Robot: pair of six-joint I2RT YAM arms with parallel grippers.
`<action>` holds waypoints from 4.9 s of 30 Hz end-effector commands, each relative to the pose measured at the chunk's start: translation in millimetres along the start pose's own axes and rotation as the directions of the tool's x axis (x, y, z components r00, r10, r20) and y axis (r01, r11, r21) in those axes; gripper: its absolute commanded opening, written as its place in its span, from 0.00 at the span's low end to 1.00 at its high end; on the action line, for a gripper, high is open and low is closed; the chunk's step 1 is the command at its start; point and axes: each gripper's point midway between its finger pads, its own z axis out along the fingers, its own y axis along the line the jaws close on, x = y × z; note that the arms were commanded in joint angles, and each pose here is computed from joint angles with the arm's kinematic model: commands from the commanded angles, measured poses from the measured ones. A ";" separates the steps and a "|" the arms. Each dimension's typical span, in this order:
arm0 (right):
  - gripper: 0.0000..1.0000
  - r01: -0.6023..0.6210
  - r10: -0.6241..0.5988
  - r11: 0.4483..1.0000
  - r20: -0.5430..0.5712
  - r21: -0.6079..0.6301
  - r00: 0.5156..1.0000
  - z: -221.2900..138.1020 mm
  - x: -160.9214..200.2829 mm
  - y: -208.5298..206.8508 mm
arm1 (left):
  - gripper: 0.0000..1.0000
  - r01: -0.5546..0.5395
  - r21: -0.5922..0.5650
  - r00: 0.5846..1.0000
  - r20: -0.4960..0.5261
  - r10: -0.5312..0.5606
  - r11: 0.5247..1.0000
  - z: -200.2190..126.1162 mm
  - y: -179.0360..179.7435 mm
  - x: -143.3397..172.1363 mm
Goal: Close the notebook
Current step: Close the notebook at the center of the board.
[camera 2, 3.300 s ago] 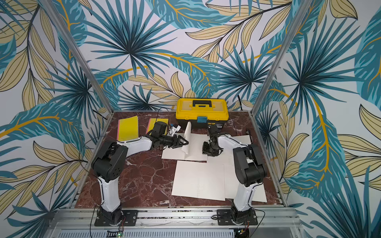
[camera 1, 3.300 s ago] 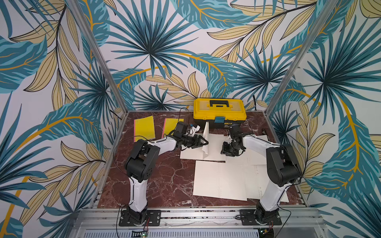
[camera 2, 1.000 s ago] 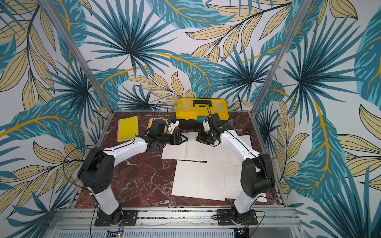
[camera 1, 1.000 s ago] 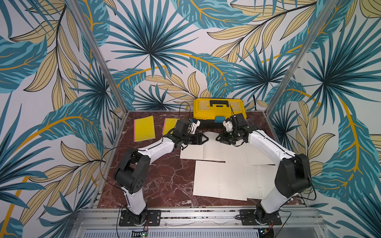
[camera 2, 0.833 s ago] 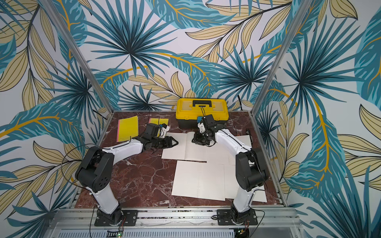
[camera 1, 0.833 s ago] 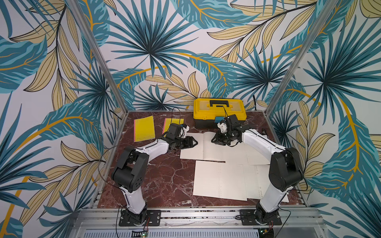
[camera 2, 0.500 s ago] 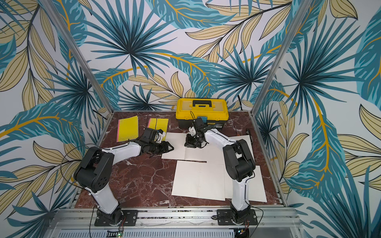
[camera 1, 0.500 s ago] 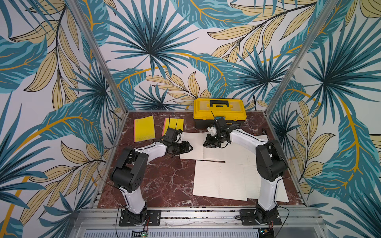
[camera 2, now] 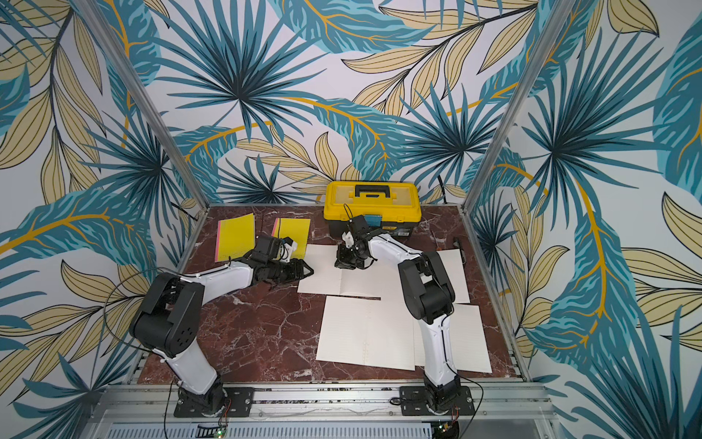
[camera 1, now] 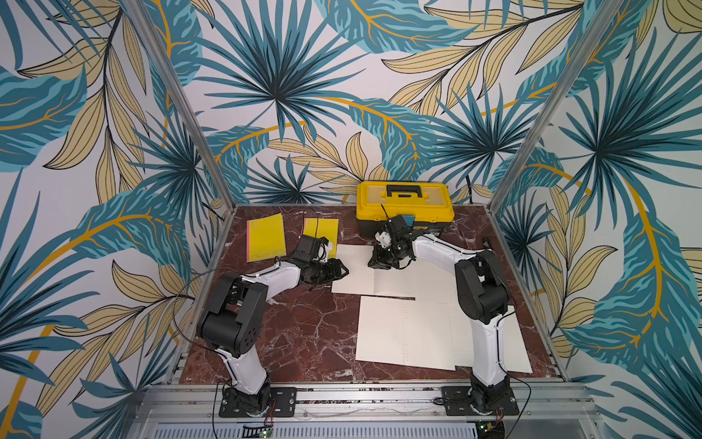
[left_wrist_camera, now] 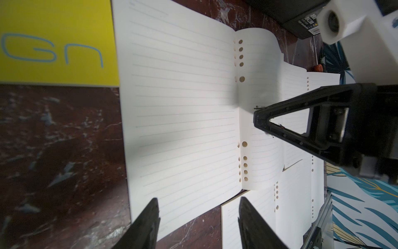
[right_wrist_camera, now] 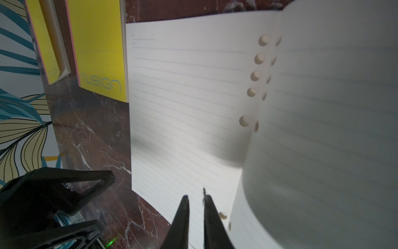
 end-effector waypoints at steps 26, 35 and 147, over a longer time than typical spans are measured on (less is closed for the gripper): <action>0.15 -0.025 0.025 0.996 -0.008 0.082 1.000 0.9 11.4 -30.6 | 0.60 -0.022 -0.012 1.000 0.011 0.022 1.000 -3.5 5.2 -18.1; 0.15 -0.005 0.005 1.000 0.005 0.023 1.000 -10.9 10.0 -15.9 | 0.60 -0.022 -0.013 1.000 0.007 0.022 1.000 -3.1 6.0 -17.6; 0.13 -0.037 0.036 0.999 0.037 0.037 0.999 -44.2 34.7 -29.6 | 0.60 -0.065 0.448 0.988 -0.099 0.122 0.892 50.9 -112.4 -22.7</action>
